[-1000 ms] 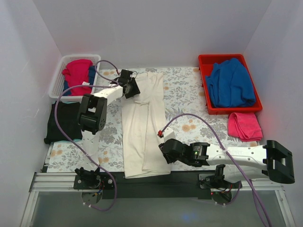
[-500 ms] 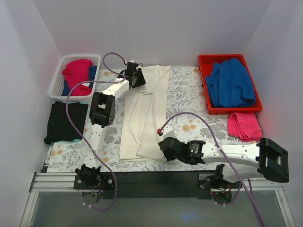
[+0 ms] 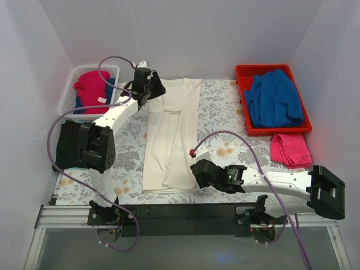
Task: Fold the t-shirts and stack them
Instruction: Rotate the tshirt 90 degrees, then grab the bottom of the folded rectangular tshirt with both arms
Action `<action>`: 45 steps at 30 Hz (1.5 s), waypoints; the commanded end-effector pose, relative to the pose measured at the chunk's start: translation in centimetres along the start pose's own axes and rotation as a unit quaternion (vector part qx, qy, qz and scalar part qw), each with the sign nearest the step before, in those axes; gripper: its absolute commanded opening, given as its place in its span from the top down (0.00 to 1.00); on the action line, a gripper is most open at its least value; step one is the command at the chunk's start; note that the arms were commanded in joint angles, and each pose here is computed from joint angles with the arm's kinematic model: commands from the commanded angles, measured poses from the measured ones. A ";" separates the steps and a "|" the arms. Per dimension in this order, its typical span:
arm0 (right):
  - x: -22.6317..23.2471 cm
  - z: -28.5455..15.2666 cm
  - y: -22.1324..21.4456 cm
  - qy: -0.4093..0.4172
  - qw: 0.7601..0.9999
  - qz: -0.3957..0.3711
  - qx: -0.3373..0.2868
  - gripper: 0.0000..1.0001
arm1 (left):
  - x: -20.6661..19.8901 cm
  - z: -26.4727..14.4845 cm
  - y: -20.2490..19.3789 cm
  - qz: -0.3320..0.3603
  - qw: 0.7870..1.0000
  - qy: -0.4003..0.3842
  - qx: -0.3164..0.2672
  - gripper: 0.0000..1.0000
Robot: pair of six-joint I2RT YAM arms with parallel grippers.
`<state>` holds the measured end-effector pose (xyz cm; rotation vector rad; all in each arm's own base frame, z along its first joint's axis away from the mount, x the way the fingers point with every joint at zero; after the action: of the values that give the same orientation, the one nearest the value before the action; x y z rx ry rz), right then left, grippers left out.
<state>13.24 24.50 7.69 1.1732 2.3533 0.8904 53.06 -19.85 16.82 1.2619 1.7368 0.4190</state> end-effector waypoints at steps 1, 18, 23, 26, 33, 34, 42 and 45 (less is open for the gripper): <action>0.3 -0.5 1.8 0.004 0.999 0.027 -0.028 0.50 | -1.5 -6.1 0.4 -0.012 1.000 -0.021 -0.003 0.55; -3.0 -0.7 2.2 -0.032 0.995 0.082 -0.036 0.49 | 1.4 -22.6 -20.6 -0.081 0.984 -0.048 0.154 0.56; -2.9 -0.5 1.7 -0.030 0.995 0.087 -0.027 0.49 | 1.7 -24.4 -22.1 -0.084 0.980 -0.039 0.177 0.56; -3.0 -0.3 1.5 -0.033 0.995 0.087 -0.024 0.50 | 2.6 -24.8 -24.3 -0.080 0.977 -0.018 0.195 0.58; -3.0 -0.1 1.3 -0.033 0.995 0.088 -0.022 0.49 | 6.1 -25.2 -27.5 -0.065 0.978 0.087 0.177 0.60; -3.0 -0.1 1.2 -0.034 0.995 0.088 -0.020 0.49 | 6.2 -25.4 -27.9 -0.060 0.978 0.091 0.178 0.60; -3.2 0.0 0.9 -0.035 0.995 0.087 -0.017 0.49 | 7.5 -25.3 -30.2 -0.040 0.972 0.135 0.190 0.60; -3.3 0.0 0.9 -0.034 0.995 0.087 -0.017 0.49 | 7.6 -25.2 -30.4 -0.040 0.971 0.140 0.190 0.61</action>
<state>15.54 22.40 8.54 1.3663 2.2192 0.9171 14.33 -20.69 4.86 1.4918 2.1527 0.1679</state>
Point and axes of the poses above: each gripper's point midway between its finger pads, its own z axis out along the fingers, its own x axis along the line the jaws close on, y = z × x, the point moved 1 cm from there along -z, back along the fingers, and after that the axes turned 3 degrees about -z, right-handed, at the moved point
